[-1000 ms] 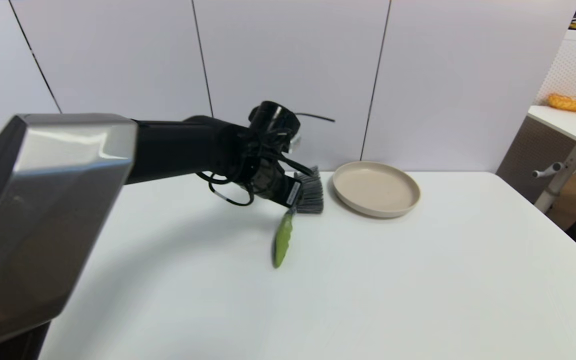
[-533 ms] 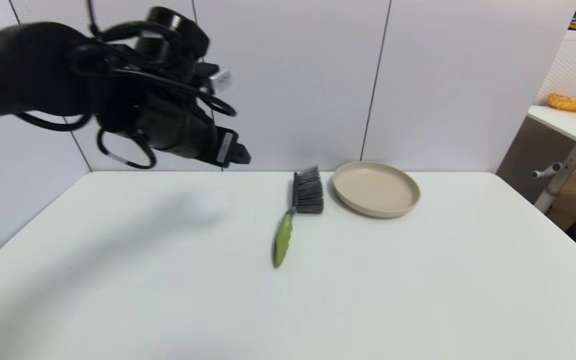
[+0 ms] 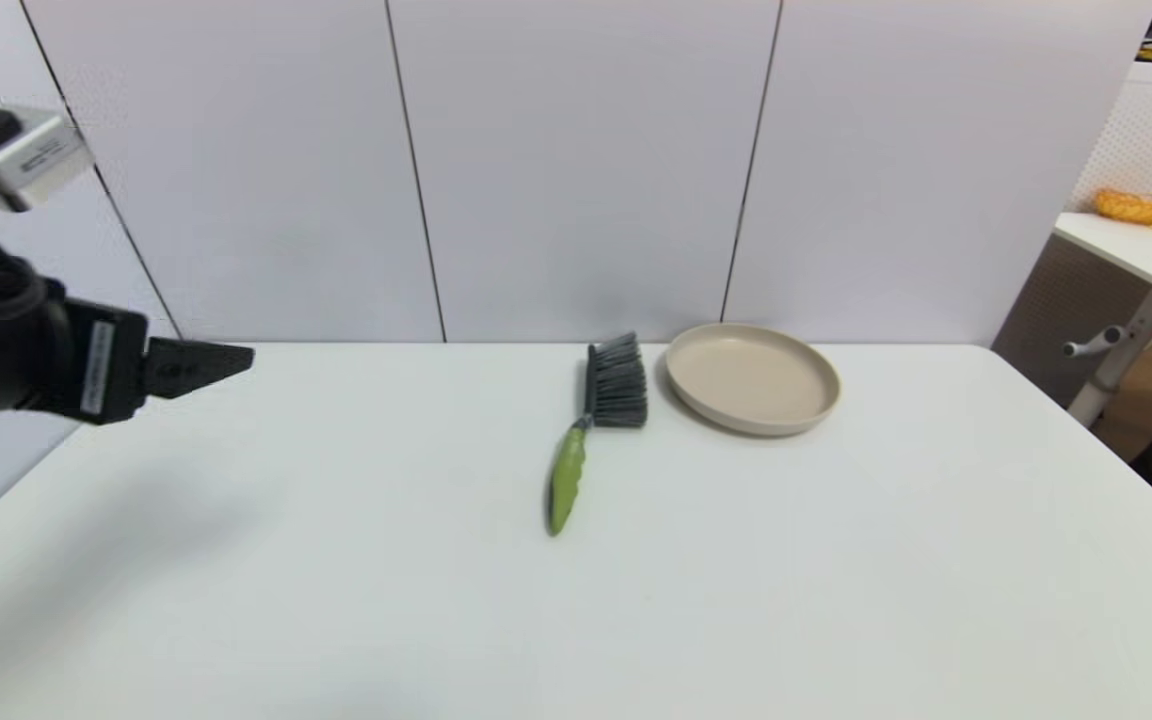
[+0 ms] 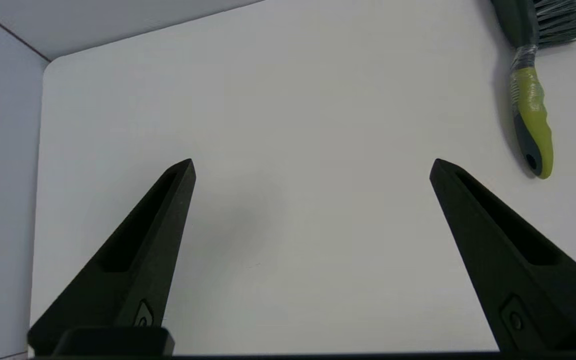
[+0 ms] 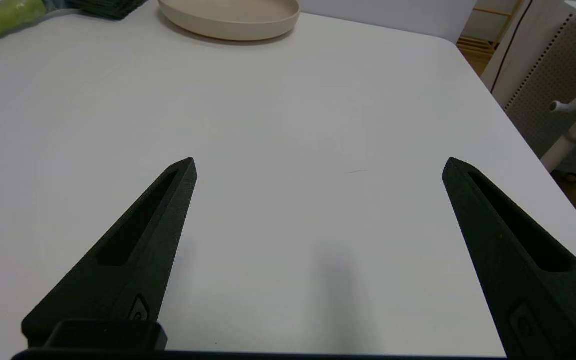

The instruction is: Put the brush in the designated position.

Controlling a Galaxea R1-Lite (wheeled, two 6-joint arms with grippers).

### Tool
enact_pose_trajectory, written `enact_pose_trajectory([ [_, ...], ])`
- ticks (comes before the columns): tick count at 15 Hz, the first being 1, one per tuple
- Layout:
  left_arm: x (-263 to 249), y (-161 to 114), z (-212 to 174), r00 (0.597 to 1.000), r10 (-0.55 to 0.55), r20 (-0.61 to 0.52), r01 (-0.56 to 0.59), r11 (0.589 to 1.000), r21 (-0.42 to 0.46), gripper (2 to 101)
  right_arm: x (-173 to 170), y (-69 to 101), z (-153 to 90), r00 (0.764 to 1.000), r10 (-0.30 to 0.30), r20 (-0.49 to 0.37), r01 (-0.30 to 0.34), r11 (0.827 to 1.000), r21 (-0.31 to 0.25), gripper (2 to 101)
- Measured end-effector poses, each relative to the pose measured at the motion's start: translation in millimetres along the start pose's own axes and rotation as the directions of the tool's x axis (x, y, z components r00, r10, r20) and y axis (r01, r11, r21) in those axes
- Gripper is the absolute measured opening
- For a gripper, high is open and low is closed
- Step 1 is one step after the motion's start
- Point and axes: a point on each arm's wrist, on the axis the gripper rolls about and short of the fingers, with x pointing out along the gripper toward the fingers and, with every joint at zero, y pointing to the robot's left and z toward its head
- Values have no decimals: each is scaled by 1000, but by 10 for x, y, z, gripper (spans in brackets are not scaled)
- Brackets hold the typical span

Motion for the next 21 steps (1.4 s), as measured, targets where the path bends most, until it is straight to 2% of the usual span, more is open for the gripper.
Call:
enact_pose_trajectory([
  [5, -544, 79, -620, 979, 45, 199, -35, 998, -51, 964, 0, 0, 0, 1000, 0, 0, 0, 1000, 0, 973],
  [10, -927, 74, -1173, 960, 7, 279, 5, 999, -41, 970, 0, 0, 0, 1000, 0, 0, 0, 1000, 0, 973],
  [21, -1318, 46, -1785, 873, 108, 475, -85, 994, -70, 975, 0, 0, 0, 1000, 0, 0, 0, 1000, 0, 973],
])
